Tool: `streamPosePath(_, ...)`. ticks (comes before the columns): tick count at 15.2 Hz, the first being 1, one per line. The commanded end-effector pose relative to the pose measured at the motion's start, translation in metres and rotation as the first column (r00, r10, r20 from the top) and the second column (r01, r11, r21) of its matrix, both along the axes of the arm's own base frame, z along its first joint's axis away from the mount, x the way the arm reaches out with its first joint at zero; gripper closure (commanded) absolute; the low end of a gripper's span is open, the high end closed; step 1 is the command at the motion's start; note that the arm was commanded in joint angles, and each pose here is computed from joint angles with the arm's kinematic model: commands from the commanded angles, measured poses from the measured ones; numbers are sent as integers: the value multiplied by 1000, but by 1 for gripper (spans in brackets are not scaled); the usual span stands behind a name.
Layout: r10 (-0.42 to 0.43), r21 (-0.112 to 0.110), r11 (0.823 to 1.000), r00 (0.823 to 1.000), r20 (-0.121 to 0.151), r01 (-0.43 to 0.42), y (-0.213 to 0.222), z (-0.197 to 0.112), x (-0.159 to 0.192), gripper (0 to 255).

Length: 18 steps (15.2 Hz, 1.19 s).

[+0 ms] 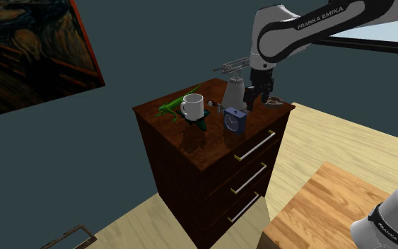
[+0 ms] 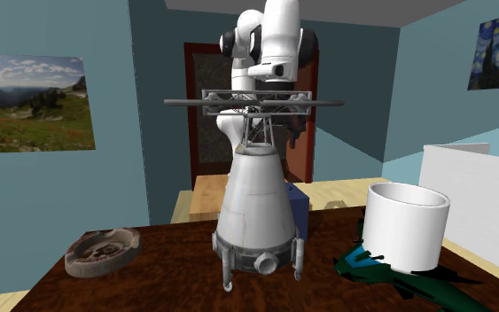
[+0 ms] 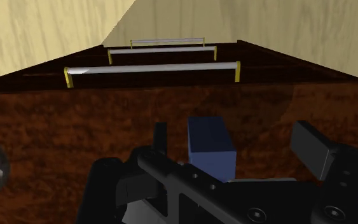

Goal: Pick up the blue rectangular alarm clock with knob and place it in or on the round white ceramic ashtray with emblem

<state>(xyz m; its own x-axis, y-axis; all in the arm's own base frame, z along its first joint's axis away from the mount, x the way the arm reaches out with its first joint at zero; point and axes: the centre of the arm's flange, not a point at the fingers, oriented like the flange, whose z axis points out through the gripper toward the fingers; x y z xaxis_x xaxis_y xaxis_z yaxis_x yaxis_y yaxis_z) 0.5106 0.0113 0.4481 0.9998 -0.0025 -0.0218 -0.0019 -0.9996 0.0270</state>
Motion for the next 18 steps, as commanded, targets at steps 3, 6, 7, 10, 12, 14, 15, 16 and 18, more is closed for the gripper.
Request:
streamPosePath(3,-6,0,1000,1000,13,6,3,-30,42,0)
streamPosePath(6,-11,1,1000,1000,22,11,4,-51,75,0)
streamPosePath(7,-12,1,1000,1000,25,12,4,-58,85,0)
streamPosePath(10,-12,1,1000,1000,25,12,3,-74,85,0)
streamPosePath(12,-12,1,1000,1000,25,12,3,-84,85,0)
streamPosePath(14,-12,1,1000,1000,25,12,3,-95,85,0)
streamPosePath(15,-12,1,1000,1000,25,12,3,-98,85,0)
streamPosePath(16,-12,1,1000,1000,25,12,3,-98,85,0)
streamPosePath(18,-12,1,1000,1000,25,12,3,-98,85,0)
